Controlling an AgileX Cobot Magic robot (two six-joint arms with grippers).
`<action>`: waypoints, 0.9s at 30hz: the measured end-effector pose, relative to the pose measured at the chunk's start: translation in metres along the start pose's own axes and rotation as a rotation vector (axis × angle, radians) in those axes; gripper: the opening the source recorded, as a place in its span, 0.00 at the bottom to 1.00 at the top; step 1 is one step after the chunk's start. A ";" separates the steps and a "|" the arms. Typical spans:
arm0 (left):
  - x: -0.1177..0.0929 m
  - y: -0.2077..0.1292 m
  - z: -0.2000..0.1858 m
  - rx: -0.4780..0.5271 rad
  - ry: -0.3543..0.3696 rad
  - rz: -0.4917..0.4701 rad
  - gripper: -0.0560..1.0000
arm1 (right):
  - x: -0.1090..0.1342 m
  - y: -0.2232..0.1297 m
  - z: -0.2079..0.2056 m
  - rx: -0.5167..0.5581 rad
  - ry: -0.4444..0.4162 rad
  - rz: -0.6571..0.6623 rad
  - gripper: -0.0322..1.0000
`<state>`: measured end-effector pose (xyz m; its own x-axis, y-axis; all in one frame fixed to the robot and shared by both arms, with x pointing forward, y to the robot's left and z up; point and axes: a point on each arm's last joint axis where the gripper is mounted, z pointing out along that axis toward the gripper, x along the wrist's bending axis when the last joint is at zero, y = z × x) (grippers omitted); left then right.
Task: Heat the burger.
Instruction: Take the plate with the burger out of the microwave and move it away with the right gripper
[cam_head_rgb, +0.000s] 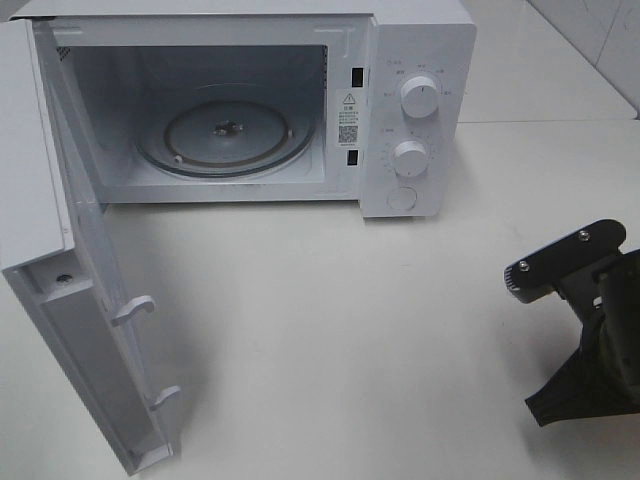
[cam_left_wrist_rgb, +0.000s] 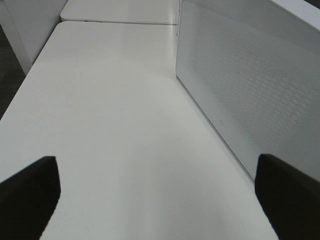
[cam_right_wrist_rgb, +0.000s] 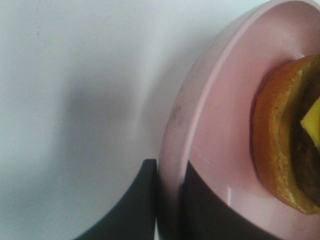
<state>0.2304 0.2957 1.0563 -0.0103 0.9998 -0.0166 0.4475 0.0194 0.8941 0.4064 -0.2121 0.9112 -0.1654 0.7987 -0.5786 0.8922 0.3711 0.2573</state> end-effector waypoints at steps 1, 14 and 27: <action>0.000 0.000 0.000 0.000 0.000 0.000 0.98 | 0.002 0.000 0.003 0.004 -0.012 0.000 0.10; 0.000 0.000 0.000 0.000 0.000 0.000 0.98 | 0.020 0.003 0.027 0.025 0.026 0.028 0.10; 0.000 0.000 0.000 0.000 0.000 0.000 0.98 | 0.016 0.006 0.036 0.018 0.024 0.034 0.24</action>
<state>0.2304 0.2957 1.0563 -0.0103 0.9998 -0.0166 0.4475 0.0194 0.8941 0.4242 -0.2141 0.8760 -0.1451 0.8217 -0.5512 0.9047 0.3357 0.2624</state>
